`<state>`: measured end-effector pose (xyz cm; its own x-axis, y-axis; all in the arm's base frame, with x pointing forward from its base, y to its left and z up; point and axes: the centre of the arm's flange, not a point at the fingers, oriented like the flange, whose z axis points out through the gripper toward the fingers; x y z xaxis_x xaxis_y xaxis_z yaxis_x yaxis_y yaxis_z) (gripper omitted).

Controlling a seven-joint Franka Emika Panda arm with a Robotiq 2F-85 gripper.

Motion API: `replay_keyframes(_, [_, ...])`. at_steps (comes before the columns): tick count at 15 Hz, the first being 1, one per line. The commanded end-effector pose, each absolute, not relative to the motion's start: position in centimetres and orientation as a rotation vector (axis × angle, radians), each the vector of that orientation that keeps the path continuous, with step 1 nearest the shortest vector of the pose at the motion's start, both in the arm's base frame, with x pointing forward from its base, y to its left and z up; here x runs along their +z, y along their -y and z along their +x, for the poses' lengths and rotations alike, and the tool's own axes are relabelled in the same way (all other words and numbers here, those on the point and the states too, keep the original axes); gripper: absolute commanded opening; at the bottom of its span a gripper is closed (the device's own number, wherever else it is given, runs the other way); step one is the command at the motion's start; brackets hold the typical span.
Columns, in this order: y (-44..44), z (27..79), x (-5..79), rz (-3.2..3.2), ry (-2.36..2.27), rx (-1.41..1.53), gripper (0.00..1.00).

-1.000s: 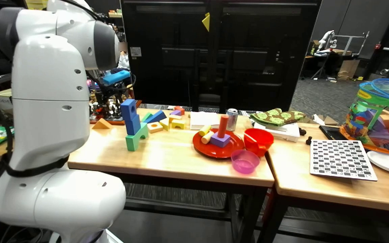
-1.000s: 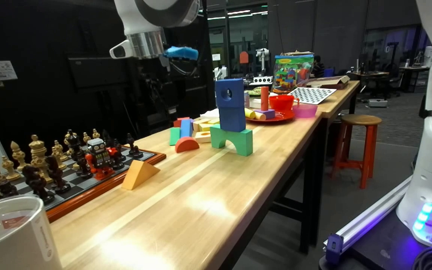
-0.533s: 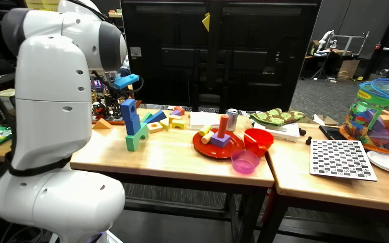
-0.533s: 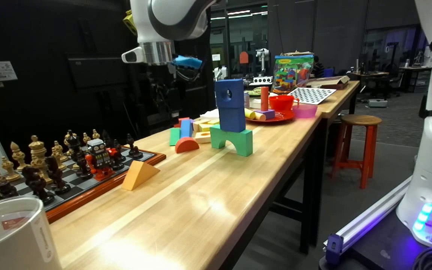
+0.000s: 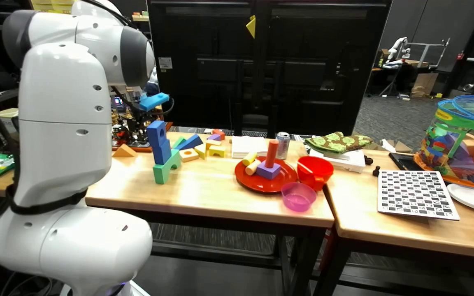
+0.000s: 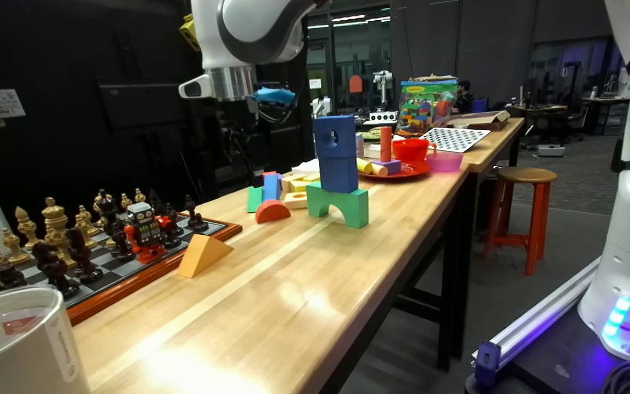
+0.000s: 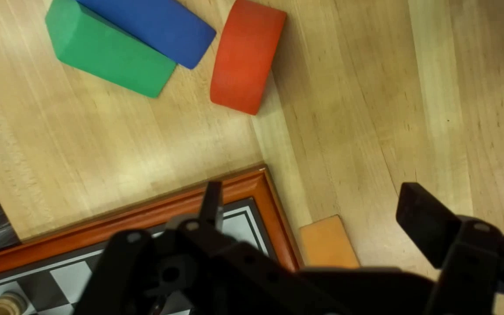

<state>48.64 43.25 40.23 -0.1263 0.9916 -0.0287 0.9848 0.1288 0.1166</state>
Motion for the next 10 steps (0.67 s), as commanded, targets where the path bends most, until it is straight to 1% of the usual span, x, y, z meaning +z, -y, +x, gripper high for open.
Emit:
replay_keyframes(1, [-43.7,48.3,39.6,1.976,-2.323,0.064,1.00])
replay_keyframes(10, [-47.0,47.1,36.9,1.813,-2.473,-0.090,1.00])
